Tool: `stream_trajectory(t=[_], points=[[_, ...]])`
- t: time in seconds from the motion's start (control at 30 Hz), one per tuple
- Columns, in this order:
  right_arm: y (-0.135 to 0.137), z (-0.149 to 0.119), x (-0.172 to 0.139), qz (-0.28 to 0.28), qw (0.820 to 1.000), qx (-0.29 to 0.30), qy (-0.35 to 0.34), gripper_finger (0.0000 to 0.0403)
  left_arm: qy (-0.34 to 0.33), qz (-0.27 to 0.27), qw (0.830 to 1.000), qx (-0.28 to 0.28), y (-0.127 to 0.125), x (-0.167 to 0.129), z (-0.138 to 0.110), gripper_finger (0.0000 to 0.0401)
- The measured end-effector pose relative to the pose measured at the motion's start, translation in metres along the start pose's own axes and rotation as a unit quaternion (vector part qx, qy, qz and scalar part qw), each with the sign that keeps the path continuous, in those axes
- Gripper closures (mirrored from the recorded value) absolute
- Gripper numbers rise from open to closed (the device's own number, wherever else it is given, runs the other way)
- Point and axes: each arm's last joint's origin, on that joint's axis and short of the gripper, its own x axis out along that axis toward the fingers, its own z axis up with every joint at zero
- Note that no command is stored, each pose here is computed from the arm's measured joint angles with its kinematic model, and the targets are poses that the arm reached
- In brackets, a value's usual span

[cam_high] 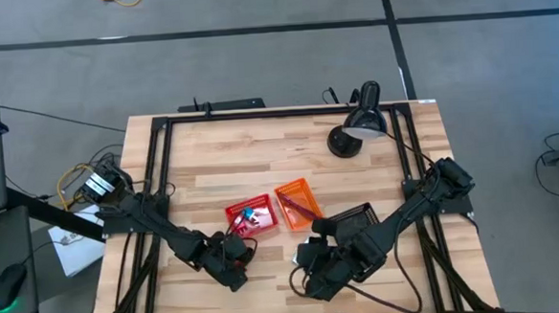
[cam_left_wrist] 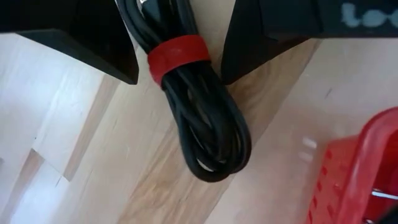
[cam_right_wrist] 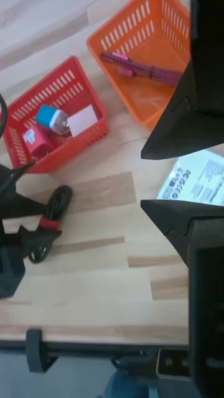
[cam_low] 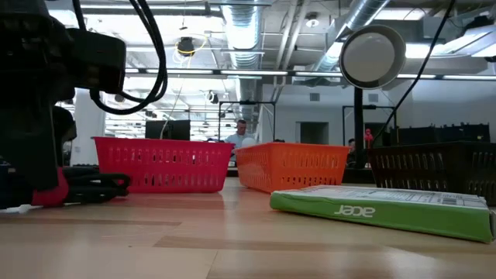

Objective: Pick and place items into bin
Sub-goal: Put the black USB cable into the orange bin

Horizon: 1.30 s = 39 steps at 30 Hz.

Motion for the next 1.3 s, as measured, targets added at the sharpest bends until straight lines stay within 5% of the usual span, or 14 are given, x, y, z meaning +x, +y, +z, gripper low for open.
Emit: stream_trajectory(t=[0.2, 0.5, 0.63, 0.83, 0.97, 1.17, 1.3], points=[[-0.004, 0.002, 0.003, -0.004, 1.000, 0.005, 0.002, 0.0294, 0.001, 0.008, 1.000, 0.002, 0.002, 0.000, -0.001, 0.0210], [-0.003, 0.001, 0.002, -0.002, 1.000, 0.003, 0.002, 0.0294, -0.004, -0.019, 0.998, 0.058, -0.023, -0.019, 0.012, 0.0372], [0.003, -0.002, -0.002, 0.003, 1.000, 0.003, 0.000, 0.0294, -0.049, -0.060, 0.992, 0.104, -0.055, -0.049, 0.033, 0.0372], [0.010, -0.013, -0.008, -0.022, 0.999, 0.039, -0.002, 0.0294, -0.151, 0.023, 0.979, 0.134, -0.070, -0.086, 0.086, 0.0370], [0.009, -0.027, -0.015, -0.061, 0.993, 0.094, 0.028, 0.0294, -0.205, 0.053, 0.966, 0.149, -0.061, -0.092, 0.125, 0.0370], [0.017, -0.061, -0.038, -0.131, 0.977, 0.158, 0.050, 0.0294, -0.195, 0.076, 0.957, 0.199, -0.032, -0.081, 0.171, 0.0370], [0.027, -0.078, -0.054, -0.145, 0.974, 0.175, 0.019, 0.0294, -0.202, 0.041, 0.953, 0.220, -0.016, -0.080, 0.199, 0.0370]])
